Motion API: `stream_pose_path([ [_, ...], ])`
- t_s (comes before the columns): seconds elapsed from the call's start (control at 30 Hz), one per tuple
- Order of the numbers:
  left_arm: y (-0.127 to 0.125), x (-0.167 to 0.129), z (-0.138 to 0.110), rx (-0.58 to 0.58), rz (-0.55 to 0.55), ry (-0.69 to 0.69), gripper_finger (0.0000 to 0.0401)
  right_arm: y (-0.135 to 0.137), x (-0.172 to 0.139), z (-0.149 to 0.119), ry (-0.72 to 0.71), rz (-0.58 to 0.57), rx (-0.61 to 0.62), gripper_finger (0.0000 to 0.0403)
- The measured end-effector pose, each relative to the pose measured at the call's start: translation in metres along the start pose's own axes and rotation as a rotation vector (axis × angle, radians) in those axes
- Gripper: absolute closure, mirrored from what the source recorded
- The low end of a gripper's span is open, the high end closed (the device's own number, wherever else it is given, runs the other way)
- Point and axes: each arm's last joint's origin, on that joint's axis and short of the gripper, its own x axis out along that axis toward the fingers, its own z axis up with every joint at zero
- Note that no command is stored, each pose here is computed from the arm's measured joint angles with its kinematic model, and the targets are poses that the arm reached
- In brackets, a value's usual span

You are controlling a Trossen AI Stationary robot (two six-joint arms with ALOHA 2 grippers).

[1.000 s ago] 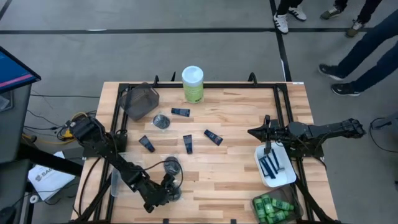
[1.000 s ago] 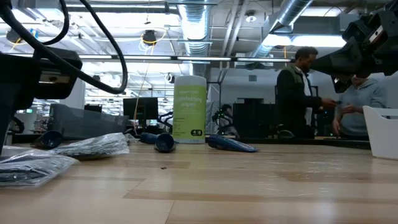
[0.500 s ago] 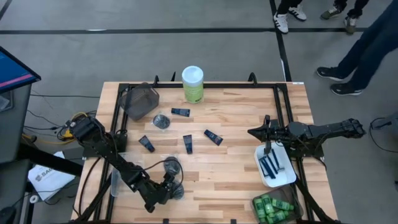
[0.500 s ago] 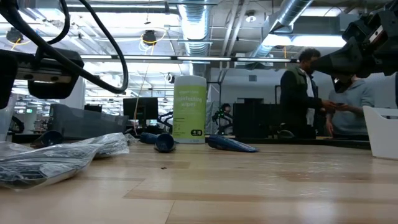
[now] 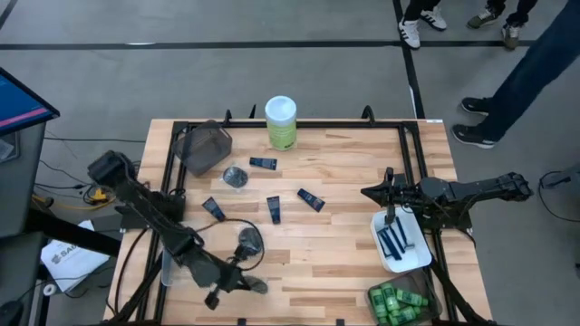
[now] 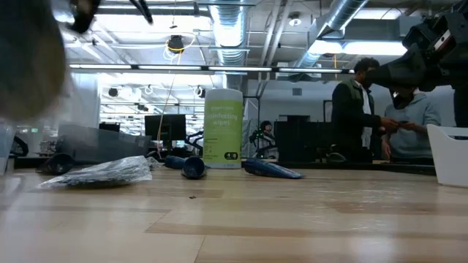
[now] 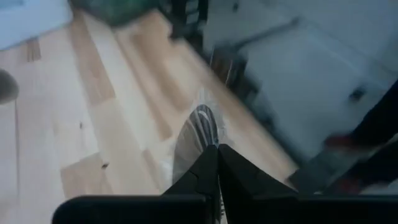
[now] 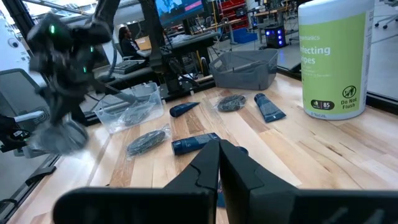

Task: Pick & Place Travel size toiletries
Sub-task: Put the black hairbrush into the transparent bin

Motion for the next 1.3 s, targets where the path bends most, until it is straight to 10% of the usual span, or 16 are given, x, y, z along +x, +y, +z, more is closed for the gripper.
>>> stream_pose_path([
  [0.33,0.017,-0.101,0.033,-0.383,-0.184,-0.148,0.04,0.0,0.0,0.0,0.0,0.0,0.0,0.0397],
  [0.63,0.022,-0.157,0.012,-0.63,-0.35,0.05,0.04,0.0,0.0,0.0,0.0,0.0,0.0,0.0398],
  [1.3,0.023,-0.174,-0.039,-0.607,-0.157,0.534,0.04,0.0,0.0,0.0,0.0,0.0,0.0,0.0398],
])
